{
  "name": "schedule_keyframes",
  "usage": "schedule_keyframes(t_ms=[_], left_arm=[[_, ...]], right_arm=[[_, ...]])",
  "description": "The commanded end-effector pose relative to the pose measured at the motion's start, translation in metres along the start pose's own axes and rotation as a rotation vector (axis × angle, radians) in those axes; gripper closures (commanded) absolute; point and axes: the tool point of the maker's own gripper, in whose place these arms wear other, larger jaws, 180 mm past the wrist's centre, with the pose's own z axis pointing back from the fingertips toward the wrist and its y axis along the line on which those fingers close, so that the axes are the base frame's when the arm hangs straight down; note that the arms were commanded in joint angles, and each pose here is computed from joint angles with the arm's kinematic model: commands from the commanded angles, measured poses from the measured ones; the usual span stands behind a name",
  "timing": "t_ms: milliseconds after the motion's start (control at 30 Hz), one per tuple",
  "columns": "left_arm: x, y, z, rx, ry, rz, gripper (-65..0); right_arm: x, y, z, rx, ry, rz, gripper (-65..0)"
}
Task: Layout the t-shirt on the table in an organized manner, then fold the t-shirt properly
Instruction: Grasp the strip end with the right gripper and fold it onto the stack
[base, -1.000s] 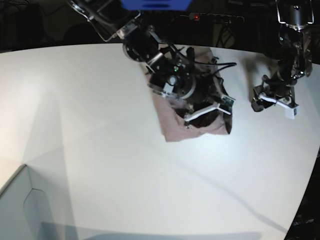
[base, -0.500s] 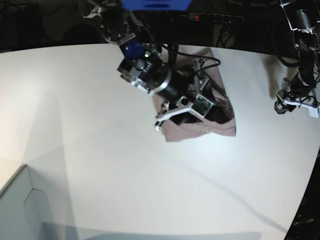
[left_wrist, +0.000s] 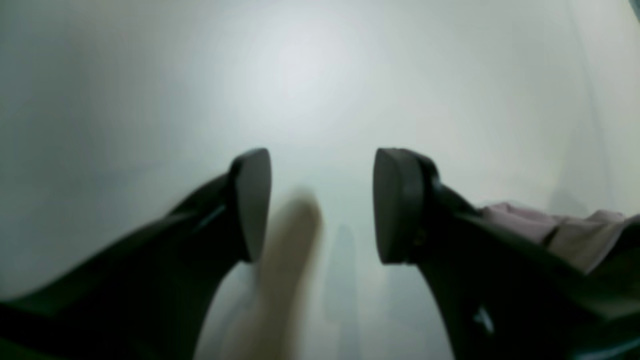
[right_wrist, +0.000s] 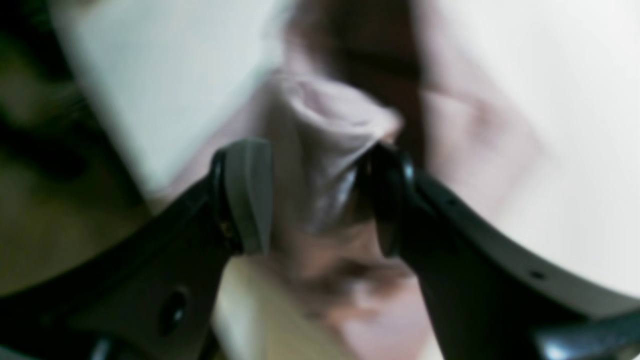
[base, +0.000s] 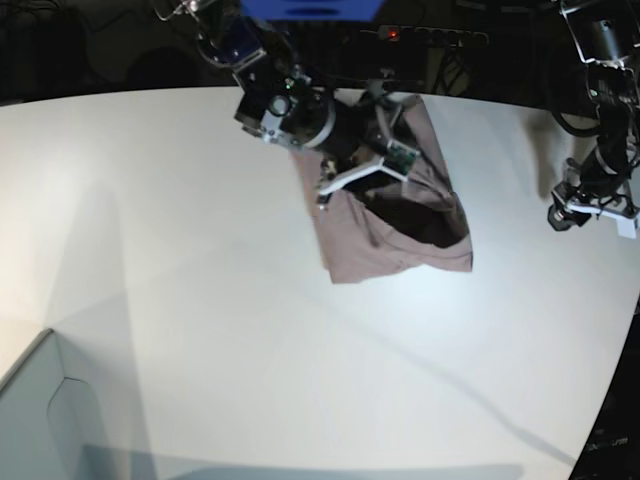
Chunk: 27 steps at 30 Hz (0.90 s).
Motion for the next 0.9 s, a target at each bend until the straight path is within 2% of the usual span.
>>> schedule_keyframes(t_ms=[0,167,267,333,467,600,700,867], left_arm=[[0.020,-0.002,0.004,-0.011,-0.049,-0.019,-32.5],[0.020,-0.001,0.004,-0.010,-0.049,-0.018,-32.5],[0.023,0.002,0.006,-0.005,-0.056,-0.010,-32.5],[0.024,0.004,0.007,0.000,-0.060,-0.003,-32.5],[0.026,0.005,0.008,0.002,-0.061,-0.006,-32.5],[0.032,-0.002,0.012,-0.012,-0.080,-0.030,-32.5],[0.031,-0.006,0.019,-0.017,-0.088,-0.061,-32.5],[0.033,-0.012,0.028,-0.027,-0.101,-0.095,-32.5]], right_arm=[[0.013,0.007,0.001,0.030,-0.043,0.025,-31.9],[0.006,0.056,0.002,0.158,-0.030,0.111,-31.9],[0.004,0.074,0.003,0.205,-0.026,0.150,-31.7],[0.010,0.066,0.008,0.182,-0.044,0.160,-31.6],[0.028,0.031,0.024,0.076,-0.093,0.154,-31.6],[0.025,0.003,0.028,0.005,-0.087,0.129,-31.8],[0.020,-0.005,0.020,0.001,-0.069,0.118,-31.8],[0.003,0.009,0.001,0.050,-0.021,0.066,-31.9]])
